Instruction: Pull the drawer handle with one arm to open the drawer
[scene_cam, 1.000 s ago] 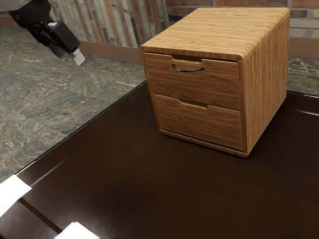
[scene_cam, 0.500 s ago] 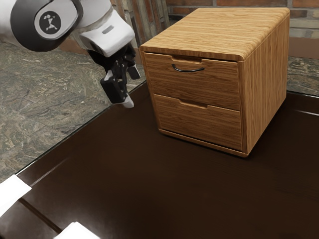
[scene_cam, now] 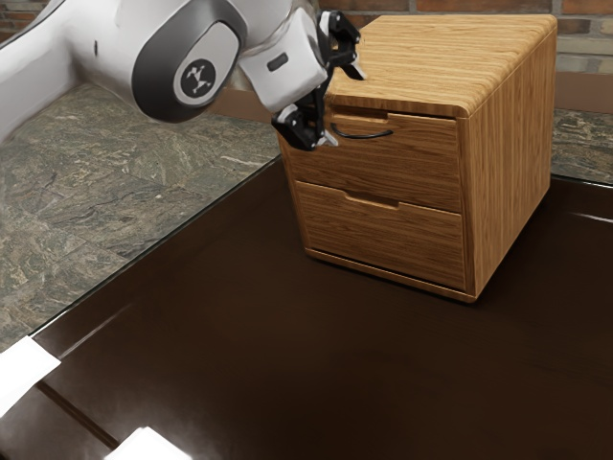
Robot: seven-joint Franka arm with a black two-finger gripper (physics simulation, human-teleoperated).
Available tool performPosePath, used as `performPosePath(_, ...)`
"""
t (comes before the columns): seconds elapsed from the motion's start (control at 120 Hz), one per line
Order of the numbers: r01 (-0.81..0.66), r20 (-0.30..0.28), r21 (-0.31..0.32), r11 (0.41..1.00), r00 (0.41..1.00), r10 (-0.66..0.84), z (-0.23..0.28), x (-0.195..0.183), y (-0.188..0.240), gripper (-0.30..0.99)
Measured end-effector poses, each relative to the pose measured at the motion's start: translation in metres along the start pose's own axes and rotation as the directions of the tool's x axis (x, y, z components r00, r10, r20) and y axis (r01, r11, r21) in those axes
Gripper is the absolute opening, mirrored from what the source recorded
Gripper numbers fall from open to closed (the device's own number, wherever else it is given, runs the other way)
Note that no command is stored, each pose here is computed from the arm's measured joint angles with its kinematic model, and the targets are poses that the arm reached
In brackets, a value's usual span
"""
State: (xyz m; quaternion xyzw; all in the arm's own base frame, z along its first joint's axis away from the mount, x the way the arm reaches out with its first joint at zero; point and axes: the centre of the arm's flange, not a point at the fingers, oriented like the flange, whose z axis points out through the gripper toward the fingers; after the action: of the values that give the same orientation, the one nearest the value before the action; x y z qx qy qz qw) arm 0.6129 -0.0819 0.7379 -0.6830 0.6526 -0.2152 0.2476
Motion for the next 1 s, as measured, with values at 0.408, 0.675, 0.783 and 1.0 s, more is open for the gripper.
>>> performPosePath(0.408,-0.156,0.096,-0.198,0.968,0.979,0.177,0.027,-0.001,-0.01,0.67)
performPosePath(0.675,-0.205,0.068,-0.204,0.957,0.973,0.223,0.055,0.004,-0.018,0.67)
performPosePath(0.783,-0.202,0.074,-0.174,0.964,0.973,0.218,0.058,-0.008,-0.025,0.67)
performPosePath(1.0,-0.187,0.079,-0.216,0.958,0.975,0.208,0.107,-0.039,-0.013,0.67)
